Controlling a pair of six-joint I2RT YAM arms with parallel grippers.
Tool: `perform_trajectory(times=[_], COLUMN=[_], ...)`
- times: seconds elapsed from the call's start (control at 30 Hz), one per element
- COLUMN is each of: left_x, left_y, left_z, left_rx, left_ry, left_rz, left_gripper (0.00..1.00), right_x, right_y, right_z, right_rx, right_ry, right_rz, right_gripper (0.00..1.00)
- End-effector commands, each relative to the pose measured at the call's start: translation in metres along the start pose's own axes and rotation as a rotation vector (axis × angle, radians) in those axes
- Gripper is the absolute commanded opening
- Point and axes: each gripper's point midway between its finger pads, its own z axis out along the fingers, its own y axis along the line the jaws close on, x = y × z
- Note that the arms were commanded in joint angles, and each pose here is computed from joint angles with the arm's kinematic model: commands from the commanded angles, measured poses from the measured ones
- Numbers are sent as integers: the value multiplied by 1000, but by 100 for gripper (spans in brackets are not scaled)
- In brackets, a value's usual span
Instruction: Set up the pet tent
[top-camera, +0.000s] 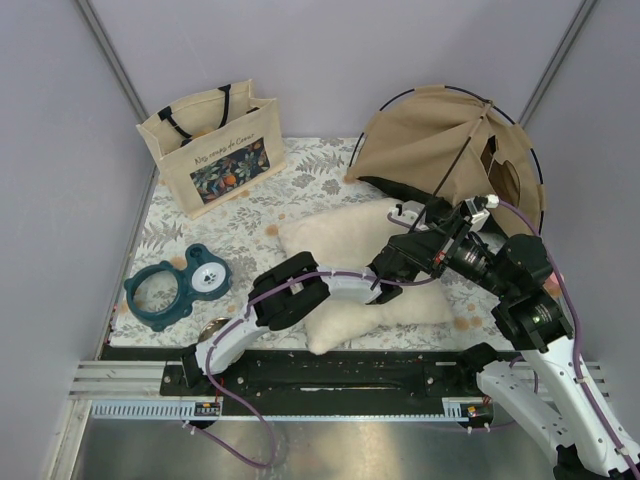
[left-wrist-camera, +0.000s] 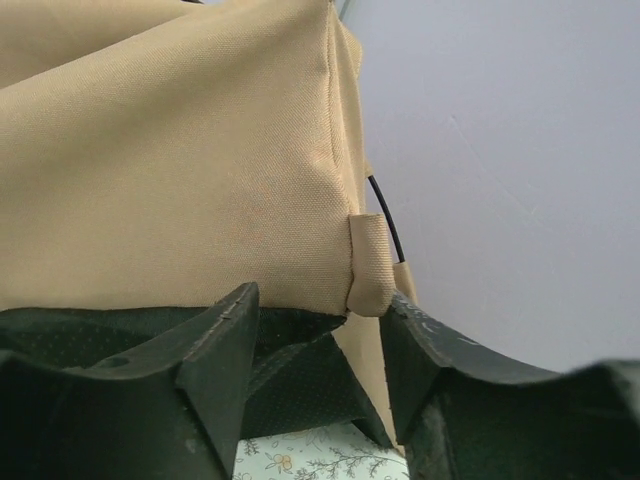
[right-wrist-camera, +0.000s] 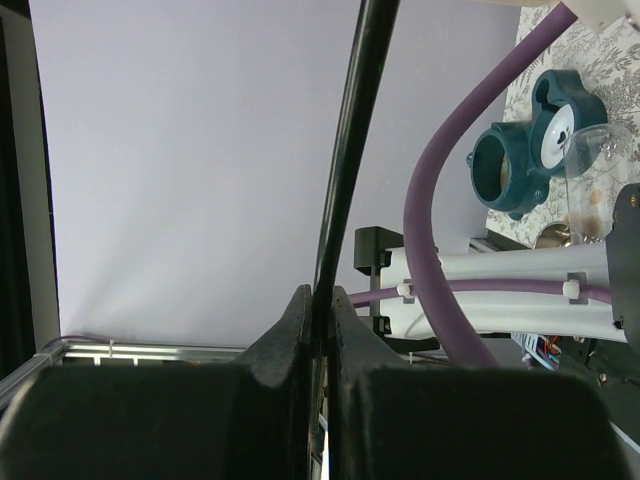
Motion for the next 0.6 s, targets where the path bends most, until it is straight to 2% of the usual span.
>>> perform_trajectory(times=[0.0, 0.1, 0.13, 0.17, 0.23, 0.3, 0.37, 0.4, 0.5, 0.57], left_x=[-42, -44, -46, -45, -44, -44, -43, -42, -40, -37], left_y=[1, 1, 1, 1, 3, 4, 4, 5, 4, 5], left_z=[15, 18, 18, 18, 16, 16, 16, 16, 19, 21], left_rx=[-29, -22, -22, -20, -25, -29, -31, -31, -23, -21], left_ry=[-141, -142, -144, -142, -140, -138, -136, -133, -120, -107], left_rz=[-70, -78, -79, -78, -80, -79, -79, -74, -80, -79], left_gripper=[52, 50, 44, 34, 29, 32, 45, 47, 46, 39], right_x=[6, 6, 6, 6, 6, 6, 5, 5, 5, 5], right_y=[19, 19, 19, 18, 19, 19, 17, 18, 16, 17], right_z=[-5, -5, -5, -5, -5, -5, -4, -5, -4, -4], right_rx=[-77, -78, -77, -76, -77, -78, -72, -75, -73, -74], right_ry=[23, 22, 21, 21, 22, 21, 20, 18, 18, 18], right_rz=[-53, -55, -55, -54, -58, -58, -55, -57, -54, -55], right_gripper=[0, 0, 0, 0, 0, 0, 0, 0, 0, 0])
